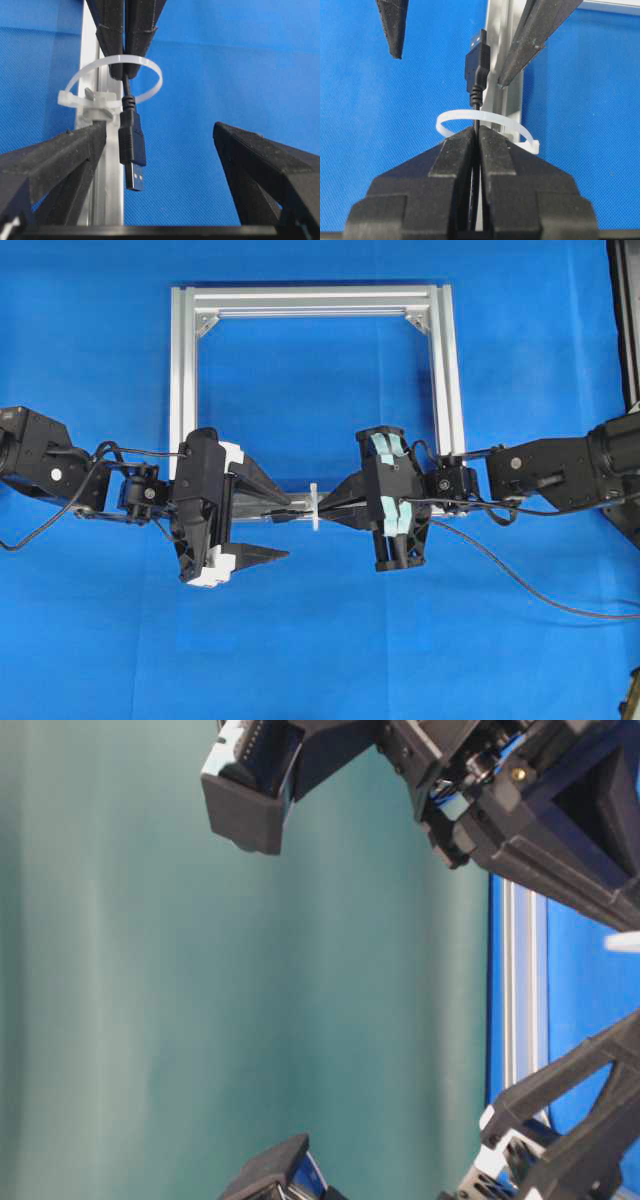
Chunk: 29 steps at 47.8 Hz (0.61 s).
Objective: Insert the wire through the string loop located in the center.
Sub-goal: 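Close the left gripper on the USB plug beyond the loop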
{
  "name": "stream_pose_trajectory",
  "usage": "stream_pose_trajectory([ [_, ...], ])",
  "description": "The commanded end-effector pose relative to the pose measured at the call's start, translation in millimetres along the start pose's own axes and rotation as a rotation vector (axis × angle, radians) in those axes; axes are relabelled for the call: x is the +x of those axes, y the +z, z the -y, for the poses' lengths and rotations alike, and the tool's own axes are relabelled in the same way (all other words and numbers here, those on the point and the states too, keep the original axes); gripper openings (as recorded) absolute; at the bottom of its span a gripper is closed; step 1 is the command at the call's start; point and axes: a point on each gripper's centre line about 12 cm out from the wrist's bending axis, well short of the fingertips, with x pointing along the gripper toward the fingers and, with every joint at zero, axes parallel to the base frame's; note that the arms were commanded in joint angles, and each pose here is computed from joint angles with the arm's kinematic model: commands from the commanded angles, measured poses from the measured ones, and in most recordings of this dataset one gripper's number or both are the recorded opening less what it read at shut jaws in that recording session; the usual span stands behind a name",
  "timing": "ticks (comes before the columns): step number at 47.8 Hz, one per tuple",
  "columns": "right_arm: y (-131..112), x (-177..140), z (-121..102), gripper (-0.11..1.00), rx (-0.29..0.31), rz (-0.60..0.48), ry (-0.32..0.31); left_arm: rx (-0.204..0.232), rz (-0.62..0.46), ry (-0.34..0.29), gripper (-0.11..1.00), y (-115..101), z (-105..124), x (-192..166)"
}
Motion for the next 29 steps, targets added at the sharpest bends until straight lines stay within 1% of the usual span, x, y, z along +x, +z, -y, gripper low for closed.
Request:
stream_pose_trajectory([
  [1, 7.9, -1.2, -0.4, -0.03, -0.002, 0.026, 0.002, -0.002, 0.032, -0.005, 0.91, 10.5, 1.2, 0.8],
  [29, 7.8, -1.2, -0.4, -0.03, -0.002, 0.024, 0.002, -0.002, 0.032, -0.005, 0.91, 10.5, 1.2, 0.8],
])
